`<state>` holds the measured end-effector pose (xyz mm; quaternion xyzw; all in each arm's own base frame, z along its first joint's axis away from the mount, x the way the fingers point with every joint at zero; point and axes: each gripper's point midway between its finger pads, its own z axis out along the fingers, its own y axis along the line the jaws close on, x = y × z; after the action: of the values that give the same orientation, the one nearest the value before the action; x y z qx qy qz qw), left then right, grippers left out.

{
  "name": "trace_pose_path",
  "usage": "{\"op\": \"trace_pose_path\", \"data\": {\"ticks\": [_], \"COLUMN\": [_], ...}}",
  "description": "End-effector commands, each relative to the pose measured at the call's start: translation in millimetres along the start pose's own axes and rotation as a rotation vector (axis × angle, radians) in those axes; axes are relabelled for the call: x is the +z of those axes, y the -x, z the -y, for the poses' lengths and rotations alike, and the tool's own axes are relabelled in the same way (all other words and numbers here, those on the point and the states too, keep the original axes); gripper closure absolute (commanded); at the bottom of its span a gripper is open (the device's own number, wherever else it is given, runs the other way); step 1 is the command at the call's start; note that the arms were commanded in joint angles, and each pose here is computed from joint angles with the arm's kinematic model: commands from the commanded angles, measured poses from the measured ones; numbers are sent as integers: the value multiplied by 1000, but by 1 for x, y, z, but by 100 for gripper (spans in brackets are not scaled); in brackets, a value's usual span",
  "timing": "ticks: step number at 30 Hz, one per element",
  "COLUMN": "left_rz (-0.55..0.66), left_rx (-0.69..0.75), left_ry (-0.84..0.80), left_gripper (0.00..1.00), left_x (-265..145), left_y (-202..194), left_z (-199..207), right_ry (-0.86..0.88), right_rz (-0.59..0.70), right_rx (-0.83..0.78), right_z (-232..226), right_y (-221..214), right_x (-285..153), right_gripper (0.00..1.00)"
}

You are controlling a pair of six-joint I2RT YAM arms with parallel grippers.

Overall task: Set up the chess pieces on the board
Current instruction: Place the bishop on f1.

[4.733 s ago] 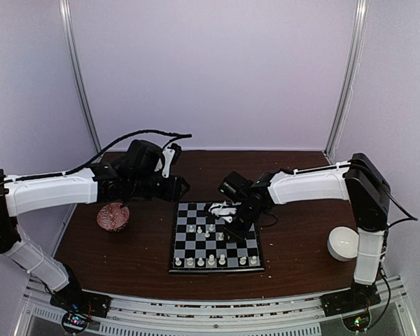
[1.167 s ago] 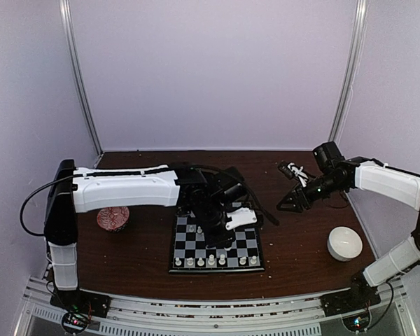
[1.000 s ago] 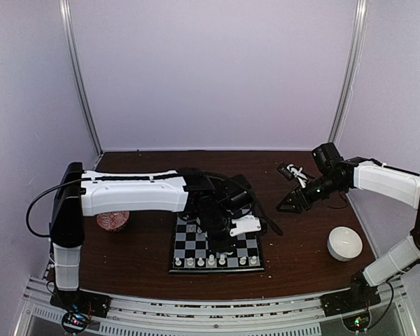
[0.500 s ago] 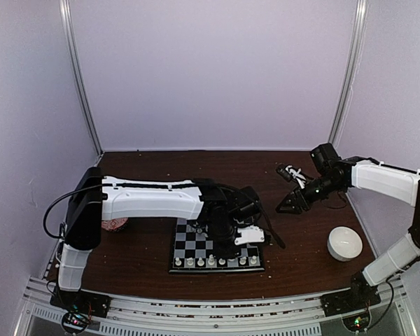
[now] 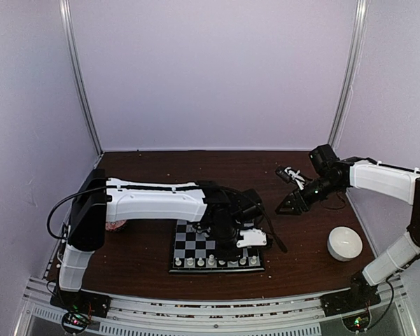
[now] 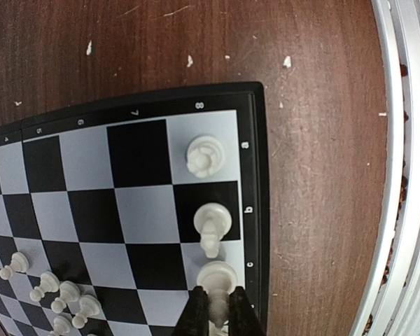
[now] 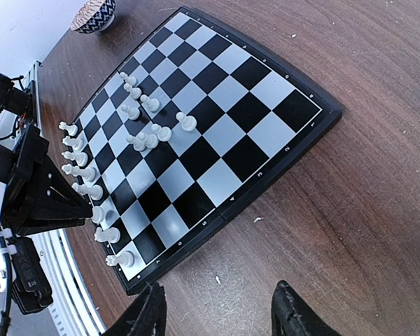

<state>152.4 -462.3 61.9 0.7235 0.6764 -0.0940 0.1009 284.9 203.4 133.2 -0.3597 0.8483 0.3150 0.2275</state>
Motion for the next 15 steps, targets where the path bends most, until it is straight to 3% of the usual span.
{"op": "trace_pose_path", "data": {"ticks": [1, 6, 15], "left_rz": [5, -2, -9], "left_rx": [24, 21, 16], "left_ry": [-15, -14, 12], "left_gripper": [93, 93, 73], "left_x": [11, 12, 7], "left_y": [6, 5, 2], "left_z": [1, 1, -2], "right_ry": [5, 5, 6], "right_rz": [1, -4, -2], "right_rx": [-3, -5, -11], "right_z": [2, 1, 0], "right_y": [3, 2, 3], "right_x": [-2, -1, -3], "right_gripper": [48, 48, 48]}}
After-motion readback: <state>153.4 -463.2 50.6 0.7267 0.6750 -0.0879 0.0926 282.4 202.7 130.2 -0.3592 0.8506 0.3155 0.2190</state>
